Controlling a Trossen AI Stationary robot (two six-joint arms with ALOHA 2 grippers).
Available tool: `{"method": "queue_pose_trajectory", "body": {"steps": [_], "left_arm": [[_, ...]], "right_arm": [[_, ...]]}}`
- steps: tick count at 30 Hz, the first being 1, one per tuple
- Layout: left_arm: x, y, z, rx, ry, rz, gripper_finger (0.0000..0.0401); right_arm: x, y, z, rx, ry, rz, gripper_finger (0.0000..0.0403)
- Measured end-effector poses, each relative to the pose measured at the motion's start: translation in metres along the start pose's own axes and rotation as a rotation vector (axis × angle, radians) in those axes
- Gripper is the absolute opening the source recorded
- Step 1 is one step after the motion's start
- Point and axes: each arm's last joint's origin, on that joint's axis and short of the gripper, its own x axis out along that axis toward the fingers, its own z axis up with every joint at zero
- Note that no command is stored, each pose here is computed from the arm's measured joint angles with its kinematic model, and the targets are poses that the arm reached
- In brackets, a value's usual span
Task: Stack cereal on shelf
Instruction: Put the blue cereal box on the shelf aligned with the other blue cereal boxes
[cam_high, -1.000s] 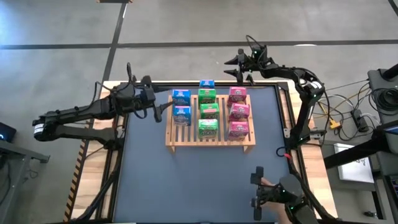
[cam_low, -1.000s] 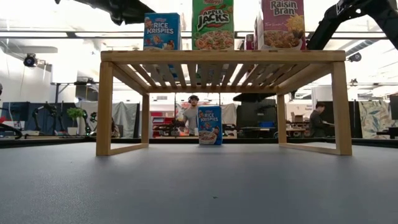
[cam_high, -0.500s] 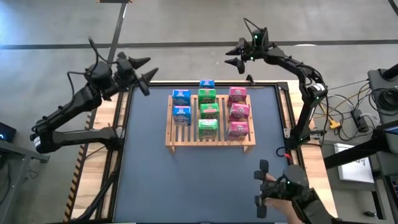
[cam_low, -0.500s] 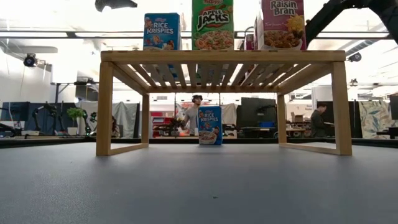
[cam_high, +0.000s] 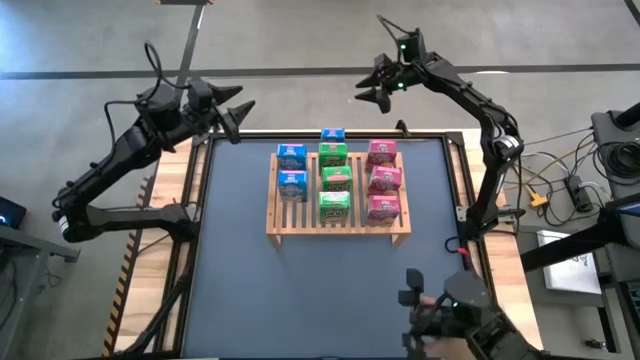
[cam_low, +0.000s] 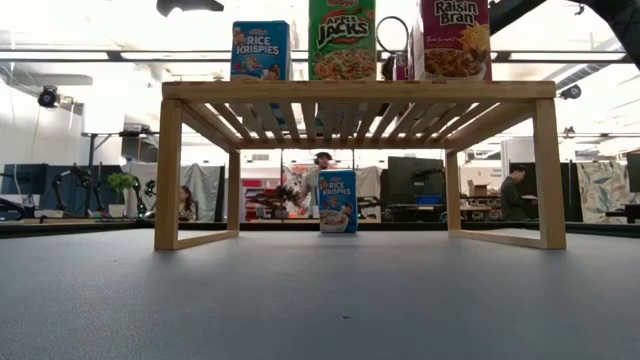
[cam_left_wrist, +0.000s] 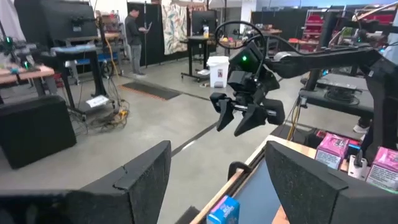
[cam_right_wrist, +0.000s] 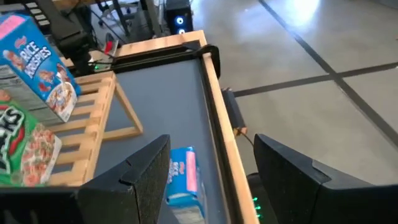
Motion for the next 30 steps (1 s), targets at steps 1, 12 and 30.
{"method": "queue_pose_trajectory", "body": {"steps": [1,12,30], "left_arm": [[0.0,0.0,0.002,-0.006,0.012,0.0,0.0245],[-0.004,0.0,0.011,-0.068,0.083,0.006,0.0245],[0.003,0.001,0.003,-0.218,0.15,0.043,0.0245]], "right_arm": [[0.004,0.003,0.002,0.003,0.006,-0.003,0.0219],[0.041,0.0,-0.026,0.017,0.148,-0.005,0.0219],[0.086,0.0,-0.057,0.056,0.196,0.166,0.0344]]}}
